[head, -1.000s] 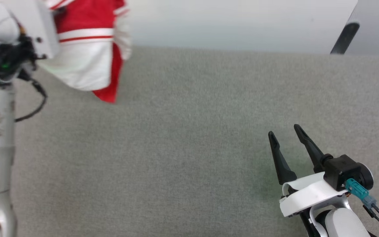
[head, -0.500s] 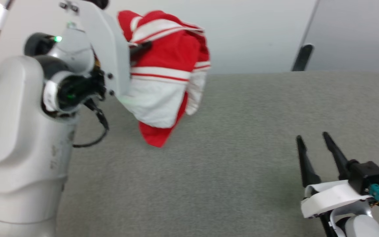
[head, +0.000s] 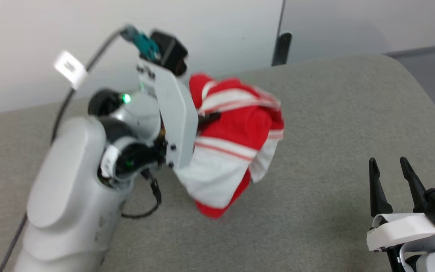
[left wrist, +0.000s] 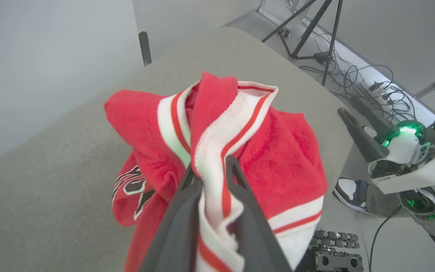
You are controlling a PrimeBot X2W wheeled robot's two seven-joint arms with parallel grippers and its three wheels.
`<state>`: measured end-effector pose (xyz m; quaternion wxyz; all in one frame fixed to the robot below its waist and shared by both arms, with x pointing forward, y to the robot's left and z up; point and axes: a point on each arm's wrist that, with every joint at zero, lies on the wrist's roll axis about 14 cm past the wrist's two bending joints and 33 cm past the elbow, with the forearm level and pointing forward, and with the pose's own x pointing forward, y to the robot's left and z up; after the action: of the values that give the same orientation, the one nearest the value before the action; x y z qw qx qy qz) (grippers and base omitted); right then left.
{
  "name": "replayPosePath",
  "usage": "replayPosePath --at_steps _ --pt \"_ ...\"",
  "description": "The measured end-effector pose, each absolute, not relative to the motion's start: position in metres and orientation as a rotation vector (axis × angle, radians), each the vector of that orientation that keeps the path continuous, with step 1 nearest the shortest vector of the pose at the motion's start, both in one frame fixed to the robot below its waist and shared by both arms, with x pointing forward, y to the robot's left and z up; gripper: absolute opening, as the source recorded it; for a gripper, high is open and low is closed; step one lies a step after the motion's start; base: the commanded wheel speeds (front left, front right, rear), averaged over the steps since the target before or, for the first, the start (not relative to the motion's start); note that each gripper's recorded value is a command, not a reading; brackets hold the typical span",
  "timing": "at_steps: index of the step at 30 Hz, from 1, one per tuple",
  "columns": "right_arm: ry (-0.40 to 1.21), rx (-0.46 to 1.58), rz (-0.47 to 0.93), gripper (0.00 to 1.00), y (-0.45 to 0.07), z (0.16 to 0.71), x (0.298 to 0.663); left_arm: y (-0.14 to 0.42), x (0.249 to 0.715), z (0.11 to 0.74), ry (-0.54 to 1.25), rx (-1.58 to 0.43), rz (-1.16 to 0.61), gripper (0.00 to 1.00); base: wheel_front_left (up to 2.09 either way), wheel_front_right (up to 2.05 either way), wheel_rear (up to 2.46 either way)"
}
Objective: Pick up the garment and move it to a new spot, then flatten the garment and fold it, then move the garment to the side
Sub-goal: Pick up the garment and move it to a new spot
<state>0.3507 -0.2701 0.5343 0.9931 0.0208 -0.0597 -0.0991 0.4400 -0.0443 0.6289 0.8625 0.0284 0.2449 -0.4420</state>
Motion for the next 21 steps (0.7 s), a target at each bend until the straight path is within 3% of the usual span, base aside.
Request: replayPosePath --at_steps 11,14,15,16,17,18,21 --pt "-0.045 0.07 -0.236 1.0 -0.279 0.504 0.353 -0.039 0.429 0.496 0.875 0.14 -0.951 0.0 0.0 0.0 0.0" --pt "-0.039 0.075 -0.228 1.0 -0.277 0.501 0.358 -0.032 0.428 0.476 0.93 0.155 -0.94 0.23 0.0 0.0 0.0" --pt "-0.033 0.076 -0.223 1.0 -0.275 0.499 0.359 -0.03 0.428 0.473 0.935 0.161 -0.937 0.36 0.0 0.0 0.0" --pt "-0.029 0.078 -0.216 1.0 -0.273 0.497 0.36 -0.028 0.428 0.47 0.941 0.166 -0.932 0.51 0.0 0.0 0.0" --pt "-0.026 0.079 -0.21 1.0 -0.271 0.496 0.361 -0.025 0.428 0.468 0.944 0.17 -0.928 0.87 0.0 0.0 0.0" --pt "-0.027 0.081 -0.202 1.0 -0.268 0.496 0.363 -0.023 0.427 0.467 0.946 0.173 -0.923 1.0 0.0 0.0 0.0" --pt "-0.035 0.086 -0.179 1.0 -0.261 0.498 0.368 -0.017 0.428 0.471 0.927 0.184 -0.907 1.0 0.0 0.0 0.0"
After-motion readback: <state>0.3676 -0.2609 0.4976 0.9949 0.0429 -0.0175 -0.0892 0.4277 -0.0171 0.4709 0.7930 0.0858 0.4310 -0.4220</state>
